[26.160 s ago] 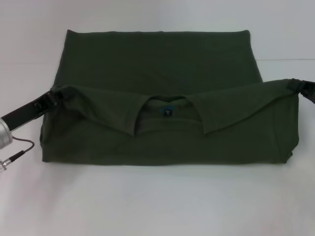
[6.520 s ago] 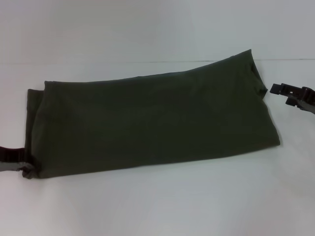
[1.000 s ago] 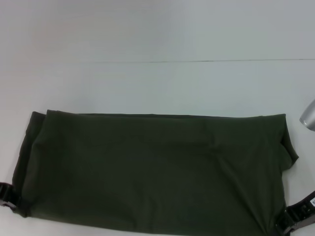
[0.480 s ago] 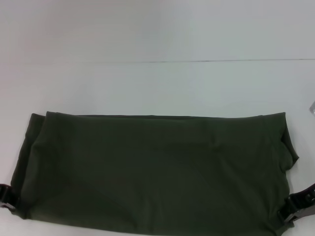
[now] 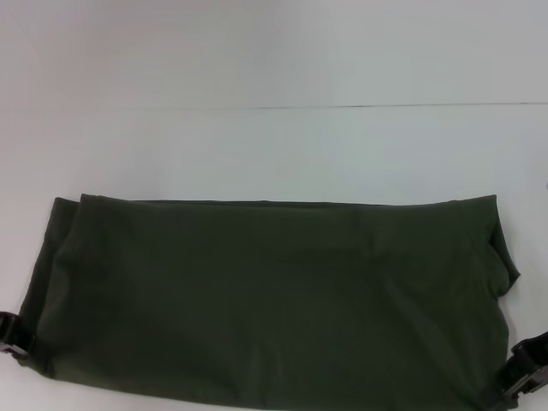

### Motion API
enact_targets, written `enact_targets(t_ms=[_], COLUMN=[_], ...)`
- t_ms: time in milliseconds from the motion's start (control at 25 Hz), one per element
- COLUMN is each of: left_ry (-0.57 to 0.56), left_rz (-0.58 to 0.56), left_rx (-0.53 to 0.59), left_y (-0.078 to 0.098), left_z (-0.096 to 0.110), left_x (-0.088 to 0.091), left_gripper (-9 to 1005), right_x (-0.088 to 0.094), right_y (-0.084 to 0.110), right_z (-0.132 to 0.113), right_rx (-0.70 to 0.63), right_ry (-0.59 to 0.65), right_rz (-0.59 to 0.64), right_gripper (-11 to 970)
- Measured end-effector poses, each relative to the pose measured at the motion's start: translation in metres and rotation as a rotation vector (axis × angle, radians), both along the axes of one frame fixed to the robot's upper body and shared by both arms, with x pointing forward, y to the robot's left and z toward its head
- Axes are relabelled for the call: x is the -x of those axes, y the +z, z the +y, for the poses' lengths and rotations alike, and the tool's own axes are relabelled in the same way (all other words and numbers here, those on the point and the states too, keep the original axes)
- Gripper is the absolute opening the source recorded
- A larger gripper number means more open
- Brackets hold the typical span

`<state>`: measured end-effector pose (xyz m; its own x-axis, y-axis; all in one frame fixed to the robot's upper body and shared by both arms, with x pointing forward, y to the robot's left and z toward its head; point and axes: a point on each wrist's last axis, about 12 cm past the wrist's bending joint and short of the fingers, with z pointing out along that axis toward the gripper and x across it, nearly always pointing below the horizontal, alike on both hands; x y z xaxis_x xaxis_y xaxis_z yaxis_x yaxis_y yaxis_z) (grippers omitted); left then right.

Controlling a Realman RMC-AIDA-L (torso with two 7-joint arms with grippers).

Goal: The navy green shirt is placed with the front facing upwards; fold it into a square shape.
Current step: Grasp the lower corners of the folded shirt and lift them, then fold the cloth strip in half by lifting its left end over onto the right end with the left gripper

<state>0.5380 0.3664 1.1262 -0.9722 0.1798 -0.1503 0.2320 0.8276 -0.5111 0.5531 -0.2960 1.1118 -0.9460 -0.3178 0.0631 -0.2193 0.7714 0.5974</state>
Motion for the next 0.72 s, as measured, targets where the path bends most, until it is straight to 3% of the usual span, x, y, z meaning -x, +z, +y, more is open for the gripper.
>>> enact_targets(t_ms=[200,520,640,720], left_ry=[0.001,0.007,0.012,0.009], left_rz=[-0.002,-0.008,-0.012,-0.014], left_rx=[-0.002,-0.002,-0.002,-0.002], left_y=[0.003,0.006,0.006,0.007], left_z=[-0.001,0.000,0.001,0.001], left_x=[-0.003,-0.006,-0.006,-0.006], left_gripper=[29,30,30,30], right_x=[-0.006,-0.015,-0.018,-0.022], right_y=[0.013,0.032,0.043,0.053], right_z=[-0.009,-0.008,-0.009,-0.012], right_rx=[0.015,0.061,0.040,-0.012], right_ry=[-0.004,0.053,0.044,0.013], right_rz=[-0.002,0.005,-0.013,-0.051], right_gripper=[276,315,316,371])
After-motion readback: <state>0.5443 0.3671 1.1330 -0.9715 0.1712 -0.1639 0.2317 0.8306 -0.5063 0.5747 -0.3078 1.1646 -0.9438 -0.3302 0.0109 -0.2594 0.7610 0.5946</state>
